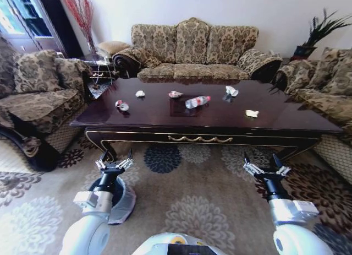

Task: Move to the front of the table and place the trash on the table into the trash bin.

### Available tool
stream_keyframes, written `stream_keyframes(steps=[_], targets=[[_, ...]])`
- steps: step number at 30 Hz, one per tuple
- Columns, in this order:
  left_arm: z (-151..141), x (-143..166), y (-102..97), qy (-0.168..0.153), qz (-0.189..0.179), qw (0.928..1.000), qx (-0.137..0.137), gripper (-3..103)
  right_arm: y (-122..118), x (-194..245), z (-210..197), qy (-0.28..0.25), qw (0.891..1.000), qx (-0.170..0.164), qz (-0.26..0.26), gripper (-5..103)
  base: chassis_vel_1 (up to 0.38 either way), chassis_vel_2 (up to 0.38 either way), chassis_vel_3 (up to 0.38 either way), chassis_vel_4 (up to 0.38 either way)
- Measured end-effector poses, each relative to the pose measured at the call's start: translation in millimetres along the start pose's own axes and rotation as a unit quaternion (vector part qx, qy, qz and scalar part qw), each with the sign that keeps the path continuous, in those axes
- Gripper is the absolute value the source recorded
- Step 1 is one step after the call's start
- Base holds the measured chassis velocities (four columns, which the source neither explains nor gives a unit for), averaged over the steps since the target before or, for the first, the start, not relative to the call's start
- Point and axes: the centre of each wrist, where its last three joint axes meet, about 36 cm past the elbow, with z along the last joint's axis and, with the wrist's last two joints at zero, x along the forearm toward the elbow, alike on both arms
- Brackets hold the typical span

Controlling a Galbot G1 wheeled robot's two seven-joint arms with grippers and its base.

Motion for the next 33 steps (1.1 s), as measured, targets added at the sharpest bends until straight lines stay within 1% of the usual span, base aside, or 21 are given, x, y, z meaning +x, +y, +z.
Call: stream_keyframes(steps=[6, 13, 18, 24, 28, 30, 31, 32, 33], targets=[[0.2, 0.0, -0.2, 0.000, 0.000, 1.0000, 0.001, 100, -0.2, 0.8, 1.1, 0.007, 1.000, 0.011, 0.000, 100, 0.022, 0.012, -0.028, -0.015], [-0.1, 0.1, -0.4, 0.000, 0.001, 1.0000, 0.001, 100, 0.0, 1.1, 2.7, 0.009, 1.000, 0.012, 0.002, 100, -0.030, -0.026, 0.016, 0.002], [-1.6, 0.2, -1.5, 0.002, 0.003, 1.0000, 0.001, 100, -0.8, 1.9, 5.2, 0.011, 1.000, 0.012, 0.004, 100, 0.097, 0.116, -0.071, -0.091], [-3.6, -0.8, -3.7, 0.006, 0.008, 0.9999, 0.004, 100, 0.9, 1.8, 7.2, 0.012, 1.000, 0.005, 0.004, 100, 0.155, 0.159, -0.168, -0.168], [5.1, -2.5, 1.8, 0.017, 0.000, 0.9999, -0.002, 100, 1.6, 0.4, 9.2, 0.006, 1.000, -0.005, 0.014, 100, 0.193, 0.186, -0.169, -0.187], [15.1, -3.7, 11.2, 0.029, -0.012, 0.9995, -0.009, 100, 0.7, -0.1, 9.6, 0.006, 1.000, -0.006, 0.017, 100, 0.121, 0.128, -0.114, -0.127], [21.0, -3.4, 19.6, 0.043, -0.018, 0.9988, -0.012, 100, -0.4, -0.3, 9.7, 0.006, 1.000, -0.005, 0.020, 100, 0.066, 0.084, -0.007, -0.028], [21.0, -3.4, 19.6, 0.043, -0.018, 0.9988, -0.012, 100, -0.4, -0.3, 9.7, 0.006, 1.000, -0.005, 0.020, 100, 0.066, 0.084, -0.007, -0.028], [24.2, -2.3, 25.8, 0.055, -0.018, 0.9982, -0.014, 100, -1.1, -0.3, 10.0, 0.007, 1.000, -0.005, 0.022, 100, 0.000, 0.000, 0.000, 0.000]])
